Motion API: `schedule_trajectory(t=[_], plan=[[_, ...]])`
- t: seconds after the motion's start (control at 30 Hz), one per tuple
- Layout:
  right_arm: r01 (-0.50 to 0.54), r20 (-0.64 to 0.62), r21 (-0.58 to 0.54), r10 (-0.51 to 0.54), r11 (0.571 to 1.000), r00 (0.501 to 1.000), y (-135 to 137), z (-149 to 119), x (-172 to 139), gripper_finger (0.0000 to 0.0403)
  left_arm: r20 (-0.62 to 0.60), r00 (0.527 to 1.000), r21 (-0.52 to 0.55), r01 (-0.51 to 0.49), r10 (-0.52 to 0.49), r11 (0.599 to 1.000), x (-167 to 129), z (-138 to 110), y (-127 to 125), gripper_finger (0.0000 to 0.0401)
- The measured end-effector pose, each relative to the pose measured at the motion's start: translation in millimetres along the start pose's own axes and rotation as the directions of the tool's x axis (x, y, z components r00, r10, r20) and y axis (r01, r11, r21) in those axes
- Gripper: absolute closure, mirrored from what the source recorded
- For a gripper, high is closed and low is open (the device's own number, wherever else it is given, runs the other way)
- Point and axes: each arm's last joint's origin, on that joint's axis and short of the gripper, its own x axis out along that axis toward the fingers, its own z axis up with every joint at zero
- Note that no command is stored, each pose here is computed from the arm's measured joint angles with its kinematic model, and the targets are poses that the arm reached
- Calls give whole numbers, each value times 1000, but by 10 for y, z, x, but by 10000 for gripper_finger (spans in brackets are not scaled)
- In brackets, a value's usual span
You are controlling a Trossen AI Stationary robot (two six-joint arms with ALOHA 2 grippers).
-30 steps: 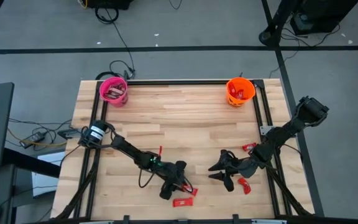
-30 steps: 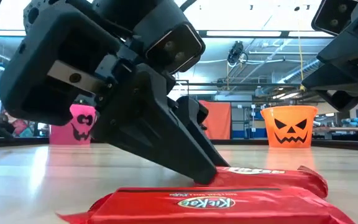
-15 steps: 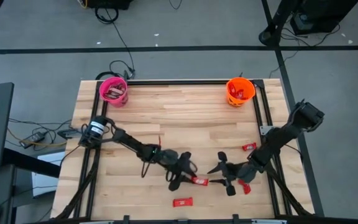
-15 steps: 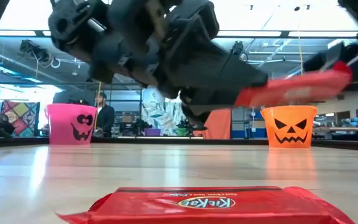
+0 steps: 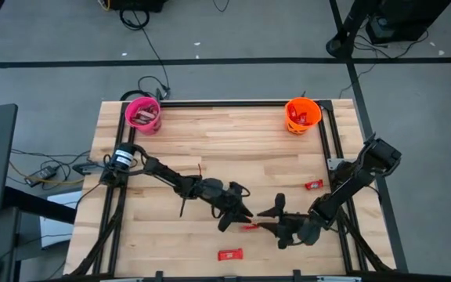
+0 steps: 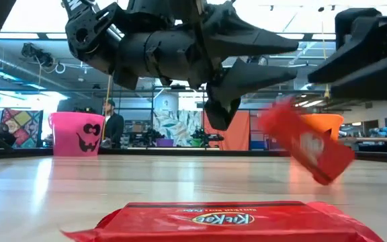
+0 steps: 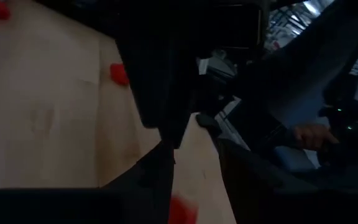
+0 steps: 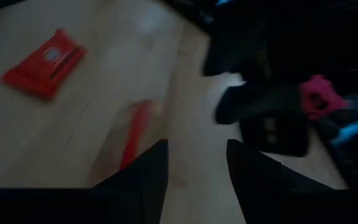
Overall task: Sort candy by brand, put in halloween buckets
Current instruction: Put the red chocolate bar into the orange bucket
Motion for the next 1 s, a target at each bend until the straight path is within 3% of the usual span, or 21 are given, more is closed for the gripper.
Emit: schedule_trajectory(t=[0.17, 0.27, 0.33, 0.47, 0.67, 0.87, 1.0], plan=[[168, -8, 24, -168, 985, 986, -23, 98, -6, 229, -14, 1000, -3, 4, -4, 1000, 1, -9, 1, 269], [167, 15, 135, -170, 977, 985, -26, 173, -35, 229, -62, 998, -36, 17, -20, 999, -3, -42, 11, 269], [65, 48, 254, -79, 965, 996, -10, 207, -22, 229, -118, 993, -51, 23, -29, 998, -8, -90, 22, 269], [-199, 55, 350, 192, 915, 980, 5, 128, 113, 229, -221, 975, -60, -31, 17, 998, -12, -216, 37, 269], [-308, -22, 384, 342, 871, 939, -32, -22, 305, 213, -330, 940, -59, -117, 91, 991, -25, -378, 19, 269], [-343, -82, 413, 409, 844, 909, -223, -147, 491, 144, -366, 921, -31, -153, 131, 988, -13, -481, -71, 268], [-410, -106, 477, 514, 777, 851, -297, -275, 609, 112, -351, 926, -31, -158, 138, 987, -1, -497, -115, 268]])
